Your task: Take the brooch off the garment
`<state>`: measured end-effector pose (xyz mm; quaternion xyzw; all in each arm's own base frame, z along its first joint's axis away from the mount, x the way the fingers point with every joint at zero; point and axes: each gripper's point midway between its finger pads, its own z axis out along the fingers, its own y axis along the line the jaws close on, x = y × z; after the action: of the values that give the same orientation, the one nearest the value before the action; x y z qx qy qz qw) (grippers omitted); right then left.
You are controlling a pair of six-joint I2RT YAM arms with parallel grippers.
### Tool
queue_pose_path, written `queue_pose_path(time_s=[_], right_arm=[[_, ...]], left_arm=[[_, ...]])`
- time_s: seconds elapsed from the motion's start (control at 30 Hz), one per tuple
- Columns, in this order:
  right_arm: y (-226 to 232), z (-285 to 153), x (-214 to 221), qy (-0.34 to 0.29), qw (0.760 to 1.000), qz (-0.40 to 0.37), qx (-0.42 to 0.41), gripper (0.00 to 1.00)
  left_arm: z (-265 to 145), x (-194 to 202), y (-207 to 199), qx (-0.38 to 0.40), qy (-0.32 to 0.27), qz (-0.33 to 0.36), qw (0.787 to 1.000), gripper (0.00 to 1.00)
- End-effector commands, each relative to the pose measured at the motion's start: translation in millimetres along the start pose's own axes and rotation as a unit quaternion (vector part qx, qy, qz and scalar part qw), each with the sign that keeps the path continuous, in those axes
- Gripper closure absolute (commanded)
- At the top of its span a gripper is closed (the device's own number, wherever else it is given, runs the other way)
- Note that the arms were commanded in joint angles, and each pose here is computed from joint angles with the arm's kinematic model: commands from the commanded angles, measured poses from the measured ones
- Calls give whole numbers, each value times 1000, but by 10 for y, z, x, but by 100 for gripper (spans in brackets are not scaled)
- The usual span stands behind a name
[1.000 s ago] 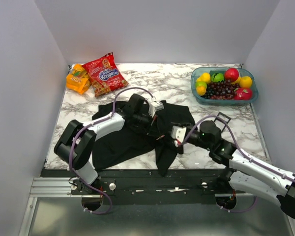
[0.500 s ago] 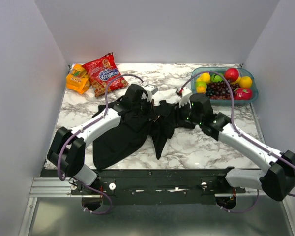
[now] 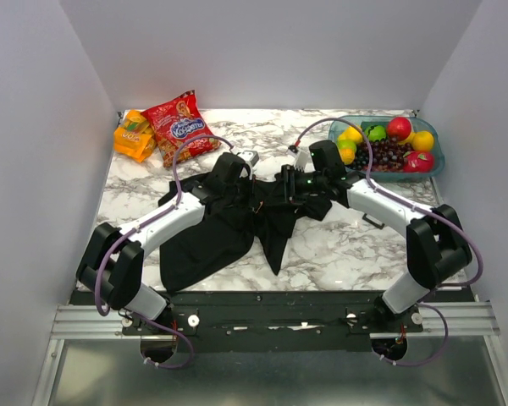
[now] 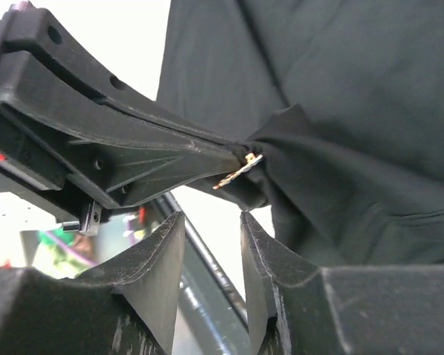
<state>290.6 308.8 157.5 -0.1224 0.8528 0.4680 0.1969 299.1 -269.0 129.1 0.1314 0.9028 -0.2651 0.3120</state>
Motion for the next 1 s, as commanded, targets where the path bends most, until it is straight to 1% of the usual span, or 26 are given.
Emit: queue_pose_path(time_s=[0.0, 0.1, 0.2, 0.33, 0.47, 0.8, 0.97], right_arm=[[173, 45, -7, 26, 998, 29, -52, 54], [168, 105, -65, 25, 997, 38, -56, 50], [89, 177, -121, 20, 997, 57, -41, 46], [80, 247, -249, 12, 997, 66, -39, 44], [-73, 308, -237, 15, 996, 89, -4, 46], [-185, 295, -67, 34, 994, 104, 17, 49], [-297, 271, 112, 48, 992, 116, 31, 55]], left_arm=[[-12, -184, 25, -22, -28, -4, 999, 100], [-4, -188, 32, -24, -29, -7, 999, 100], [4, -177, 28, -23, -27, -8, 999, 100], [8, -171, 34, -24, -26, -8, 999, 100], [0, -201, 16, -22, -28, -9, 999, 100], [-16, -246, 26, -29, -33, -9, 999, 100], [-11, -250, 24, -29, -33, -11, 999, 100]])
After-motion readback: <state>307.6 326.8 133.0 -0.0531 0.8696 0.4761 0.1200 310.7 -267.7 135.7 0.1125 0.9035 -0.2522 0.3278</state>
